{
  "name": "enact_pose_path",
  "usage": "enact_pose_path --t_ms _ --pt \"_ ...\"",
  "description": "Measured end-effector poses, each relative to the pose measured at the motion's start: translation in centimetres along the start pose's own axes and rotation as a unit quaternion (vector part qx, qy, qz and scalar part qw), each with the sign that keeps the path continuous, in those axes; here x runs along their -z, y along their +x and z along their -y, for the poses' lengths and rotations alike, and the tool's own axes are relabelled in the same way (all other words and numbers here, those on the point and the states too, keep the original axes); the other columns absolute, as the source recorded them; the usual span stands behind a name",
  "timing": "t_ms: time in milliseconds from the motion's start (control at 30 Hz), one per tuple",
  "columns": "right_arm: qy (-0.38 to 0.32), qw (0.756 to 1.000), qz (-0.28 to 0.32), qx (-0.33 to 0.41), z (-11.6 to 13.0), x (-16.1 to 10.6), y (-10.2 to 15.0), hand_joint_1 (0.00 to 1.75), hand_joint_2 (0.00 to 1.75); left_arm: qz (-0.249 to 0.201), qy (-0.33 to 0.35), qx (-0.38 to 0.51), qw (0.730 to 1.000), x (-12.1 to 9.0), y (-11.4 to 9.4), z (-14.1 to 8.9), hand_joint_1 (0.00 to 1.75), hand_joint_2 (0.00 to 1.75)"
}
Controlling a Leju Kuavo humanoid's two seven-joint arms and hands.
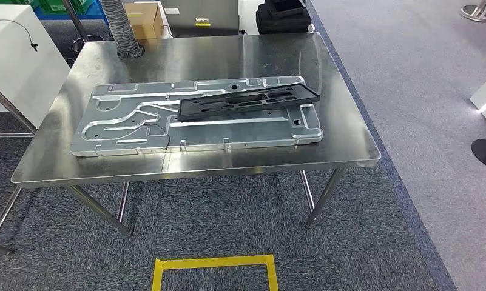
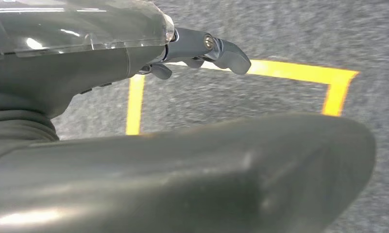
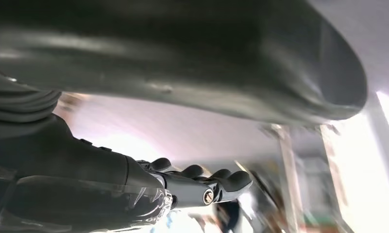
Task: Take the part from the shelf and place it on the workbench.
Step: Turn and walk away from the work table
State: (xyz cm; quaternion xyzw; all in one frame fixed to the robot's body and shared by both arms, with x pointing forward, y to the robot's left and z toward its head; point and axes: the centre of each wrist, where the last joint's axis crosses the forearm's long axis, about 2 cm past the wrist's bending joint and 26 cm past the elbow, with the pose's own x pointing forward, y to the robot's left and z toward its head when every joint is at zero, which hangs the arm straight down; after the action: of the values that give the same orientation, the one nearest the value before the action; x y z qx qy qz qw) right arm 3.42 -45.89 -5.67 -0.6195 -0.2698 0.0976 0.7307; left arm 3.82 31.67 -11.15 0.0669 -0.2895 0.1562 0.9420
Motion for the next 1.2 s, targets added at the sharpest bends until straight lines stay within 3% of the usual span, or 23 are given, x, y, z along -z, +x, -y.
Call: enact_pose_path --t_ms 100,200,433,600,833,1200 --pt "0.117 0.989 -0.092 0.003 -2.8 -2.9 0.8 0.00 0.00 -0.004 -0.003 0.006 1.000 0.0 0.0 0.0 0.00 0.00" --pt "0.239 0.956 -0.167 0.007 -4.9 -5.5 1.9 0.00 0.00 -0.008 -0.006 0.011 1.000 0.0 0.1 0.1 0.00 0.00" --pt "0.431 0.878 -0.206 -0.017 -7.5 -9.6 4.5 0.00 0.00 -0.011 -0.016 0.020 1.000 0.3 0.6 0.8 0.00 0.00" --pt "0.477 0.861 -0.175 -0.006 -8.2 -11.2 5.6 0.00 0.00 -0.016 -0.023 0.025 0.999 0.2 0.4 1.2 0.00 0.00" --pt "0.489 0.862 -0.135 0.021 -8.4 -11.4 6.4 0.00 0.00 -0.017 -0.033 0.036 0.999 0.1 0.3 1.7 0.00 0.00" --pt "0.514 0.846 -0.138 -0.022 -8.6 -11.9 6.8 0.00 0.00 -0.032 -0.044 0.045 0.998 -0.1 0.1 2.4 0.00 0.00"
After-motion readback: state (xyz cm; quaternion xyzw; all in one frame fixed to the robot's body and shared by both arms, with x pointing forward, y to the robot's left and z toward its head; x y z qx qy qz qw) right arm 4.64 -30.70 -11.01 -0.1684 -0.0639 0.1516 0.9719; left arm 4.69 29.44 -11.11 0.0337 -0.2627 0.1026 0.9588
